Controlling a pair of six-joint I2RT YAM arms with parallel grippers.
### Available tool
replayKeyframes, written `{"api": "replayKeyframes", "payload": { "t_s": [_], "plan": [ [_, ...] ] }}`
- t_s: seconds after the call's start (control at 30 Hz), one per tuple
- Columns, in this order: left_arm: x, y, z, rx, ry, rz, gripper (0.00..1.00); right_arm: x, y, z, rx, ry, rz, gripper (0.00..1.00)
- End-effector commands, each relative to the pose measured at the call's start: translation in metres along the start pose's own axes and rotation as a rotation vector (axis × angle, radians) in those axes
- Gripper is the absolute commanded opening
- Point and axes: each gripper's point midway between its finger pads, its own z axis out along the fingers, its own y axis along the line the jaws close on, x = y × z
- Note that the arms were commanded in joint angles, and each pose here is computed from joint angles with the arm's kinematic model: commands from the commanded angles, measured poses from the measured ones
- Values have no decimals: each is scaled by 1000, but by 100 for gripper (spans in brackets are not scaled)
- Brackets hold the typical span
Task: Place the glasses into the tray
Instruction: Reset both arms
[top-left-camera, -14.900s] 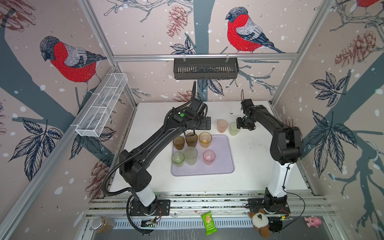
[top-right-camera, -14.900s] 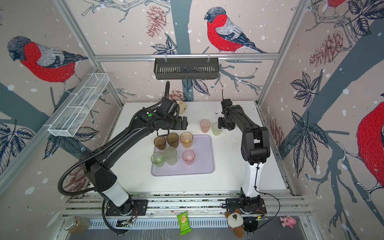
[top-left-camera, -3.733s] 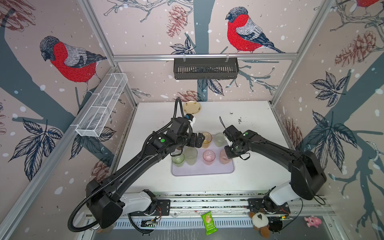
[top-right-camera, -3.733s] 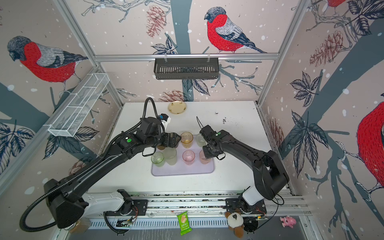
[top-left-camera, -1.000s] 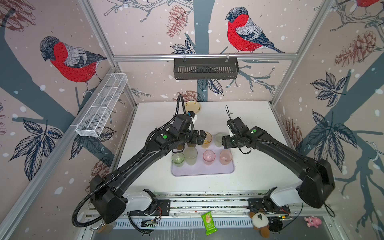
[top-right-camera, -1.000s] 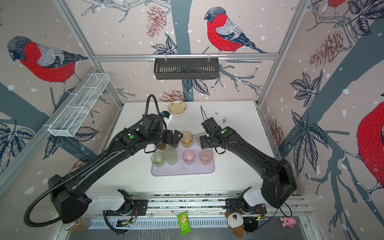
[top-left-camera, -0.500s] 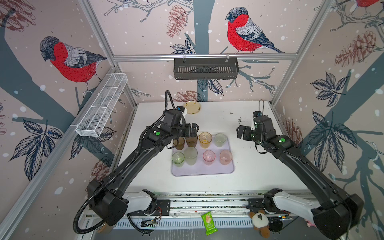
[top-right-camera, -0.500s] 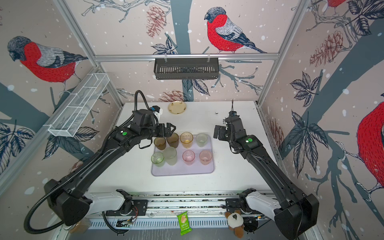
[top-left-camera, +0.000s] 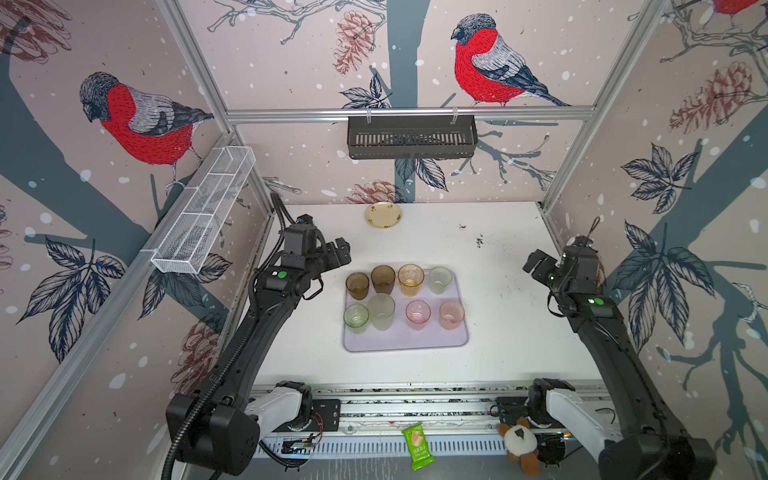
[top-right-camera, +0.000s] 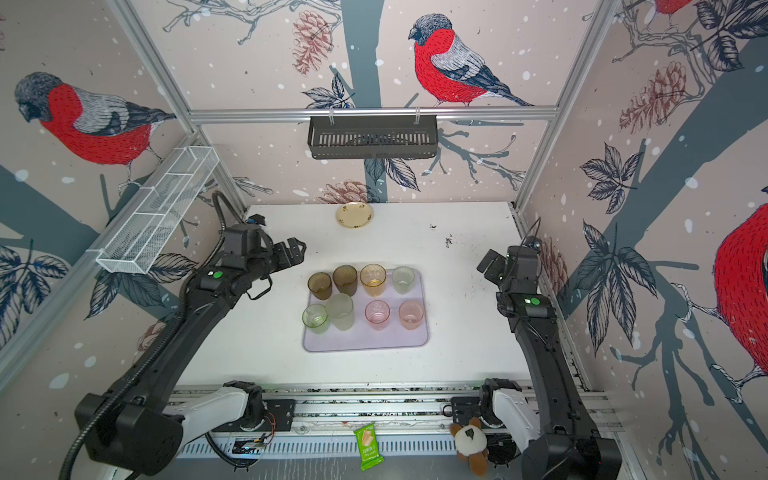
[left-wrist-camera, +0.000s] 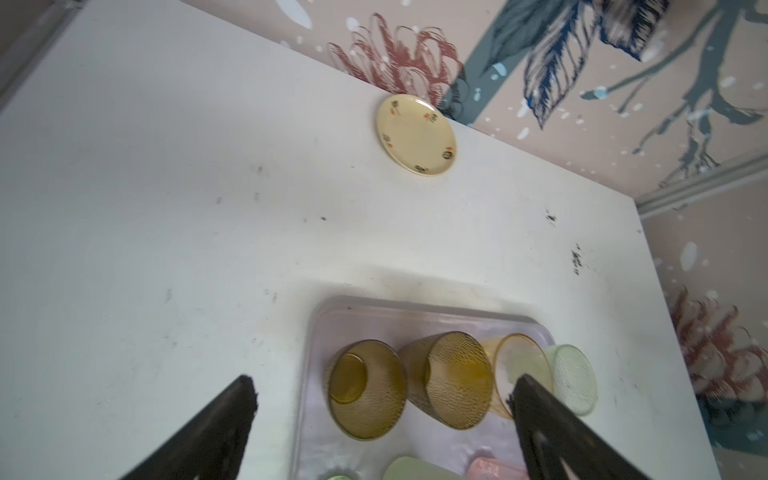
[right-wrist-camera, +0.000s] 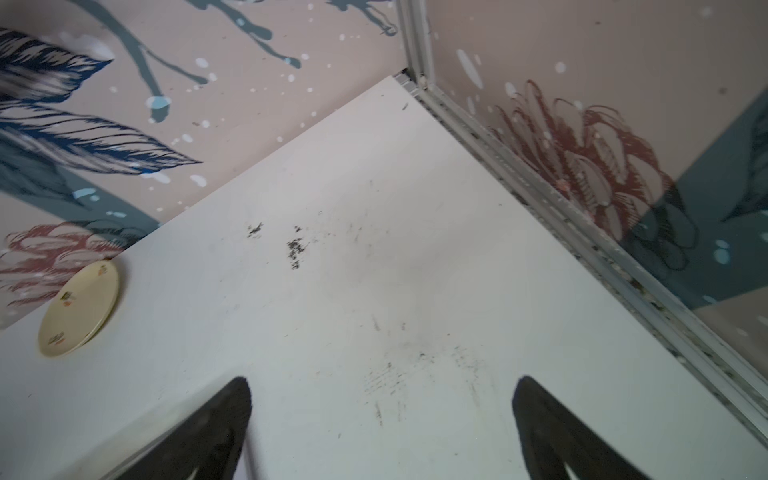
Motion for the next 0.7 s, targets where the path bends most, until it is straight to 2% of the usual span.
{"api": "replayKeyframes", "payload": {
  "t_s": [0.0, 0.1, 0.27, 0.47, 0.67],
  "plan": [
    [-19, 30, -1, -84, -103, -74, 97, -15, -22, 4, 45, -112, 89, 99],
    [-15, 69, 2, -247, -156, -97, 97, -6, -55, 9, 187, -154, 152, 99],
    [-7, 114, 6, -421, -299, -91, 97, 11, -86, 23, 245, -201, 161, 99],
    [10, 152, 9, -554, -447, -3, 97, 19, -74, 32, 109, -294, 50, 99],
    [13, 157, 15, -532, -590, 91, 97, 37, -73, 54, 90, -244, -29, 99]
  ]
}}
